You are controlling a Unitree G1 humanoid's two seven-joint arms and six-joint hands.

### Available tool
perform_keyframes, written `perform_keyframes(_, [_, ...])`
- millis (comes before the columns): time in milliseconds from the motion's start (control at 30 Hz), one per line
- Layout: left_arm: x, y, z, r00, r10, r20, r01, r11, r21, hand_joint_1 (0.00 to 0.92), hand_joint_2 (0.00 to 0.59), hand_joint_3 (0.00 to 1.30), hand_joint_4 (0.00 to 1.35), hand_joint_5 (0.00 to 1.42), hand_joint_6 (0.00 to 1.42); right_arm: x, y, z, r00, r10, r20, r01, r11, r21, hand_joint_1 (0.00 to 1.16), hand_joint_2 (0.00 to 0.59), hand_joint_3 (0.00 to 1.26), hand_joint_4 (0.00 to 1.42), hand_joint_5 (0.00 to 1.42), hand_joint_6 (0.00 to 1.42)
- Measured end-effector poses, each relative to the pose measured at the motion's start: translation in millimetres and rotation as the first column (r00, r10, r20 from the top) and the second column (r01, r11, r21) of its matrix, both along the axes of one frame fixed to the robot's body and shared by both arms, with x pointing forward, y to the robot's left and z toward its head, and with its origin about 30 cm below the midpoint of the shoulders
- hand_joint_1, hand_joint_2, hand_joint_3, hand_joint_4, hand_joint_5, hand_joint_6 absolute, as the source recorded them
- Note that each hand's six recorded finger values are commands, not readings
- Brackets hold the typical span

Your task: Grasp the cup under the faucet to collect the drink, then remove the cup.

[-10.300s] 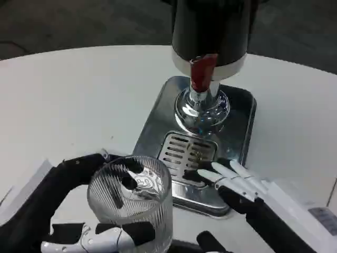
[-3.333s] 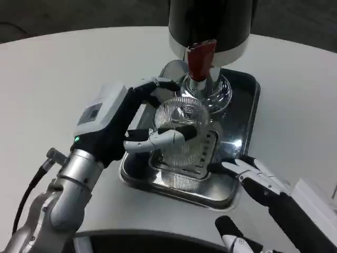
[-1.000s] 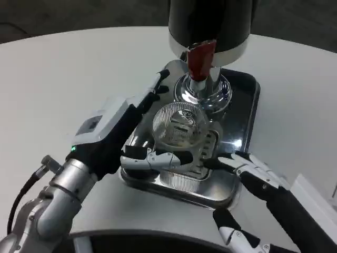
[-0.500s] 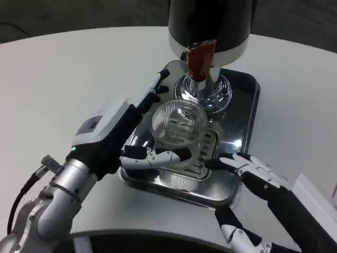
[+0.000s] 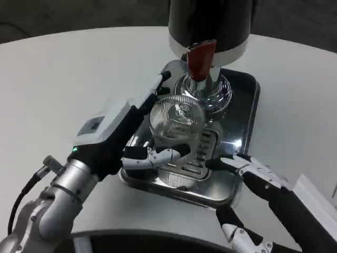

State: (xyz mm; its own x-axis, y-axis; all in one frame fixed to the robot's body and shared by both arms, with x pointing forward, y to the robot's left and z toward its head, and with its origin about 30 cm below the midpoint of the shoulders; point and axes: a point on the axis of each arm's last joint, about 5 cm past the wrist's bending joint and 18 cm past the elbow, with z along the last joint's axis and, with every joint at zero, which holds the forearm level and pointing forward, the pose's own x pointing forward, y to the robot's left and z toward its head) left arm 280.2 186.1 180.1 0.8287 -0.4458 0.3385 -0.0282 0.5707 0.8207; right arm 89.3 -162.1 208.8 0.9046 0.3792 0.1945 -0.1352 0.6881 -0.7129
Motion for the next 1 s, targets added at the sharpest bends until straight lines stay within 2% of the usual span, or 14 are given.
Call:
perform_keyframes(167, [0.0,-0.6,-0.3,1.0,0.0,0.001,0.0,1.0,0.005,0.509,0.174,0.0,0.05,0.2,0.2,-0.1,0.0,-0.1,1.0,0.0,-0.001,0.0,1.0,0.0,0.48,0.517,0.22,0.12,0.05,0.0])
perform_keyframes(367, [0.0,-0.9,-0.4,1.0,0.0,0.001,0.0,1.0,0.006,0.357,0.086,0.0,0.05,0.2,0.21,-0.1,-0.4,0.0,1.0,-0.002,-0.001,0.002,1.0,-0.001,0.47,0.516,0.22,0.12,0.05,0.0])
perform_keyframes(500, [-0.2,-1.0,-0.1,1.0,-0.001,0.003,0.001,1.0,0.003,0.294,0.054,0.0,0.03,0.19,0.19,-0.1,-0.4,-0.1,1.0,-0.002,-0.001,0.002,1.0,-0.001,0.47,0.516,0.22,0.12,0.05,0.0])
perform_keyframes(800, [-4.7,-0.4,4.1,0.999,-0.01,0.031,0.01,1.0,-0.019,0.266,0.015,0.0,0.0,0.15,0.18,-0.3,0.3,-0.4,1.0,0.002,-0.005,-0.002,1.0,0.002,0.47,0.516,0.22,0.12,0.06,0.0])
perform_keyframes(1000, [-11.2,4.4,14.1,0.997,-0.014,0.074,0.016,0.999,-0.029,0.266,0.016,0.0,0.0,0.12,0.16,-0.5,0.3,-0.6,1.0,-0.002,-0.003,0.002,1.0,0.005,0.47,0.516,0.22,0.13,0.06,0.0])
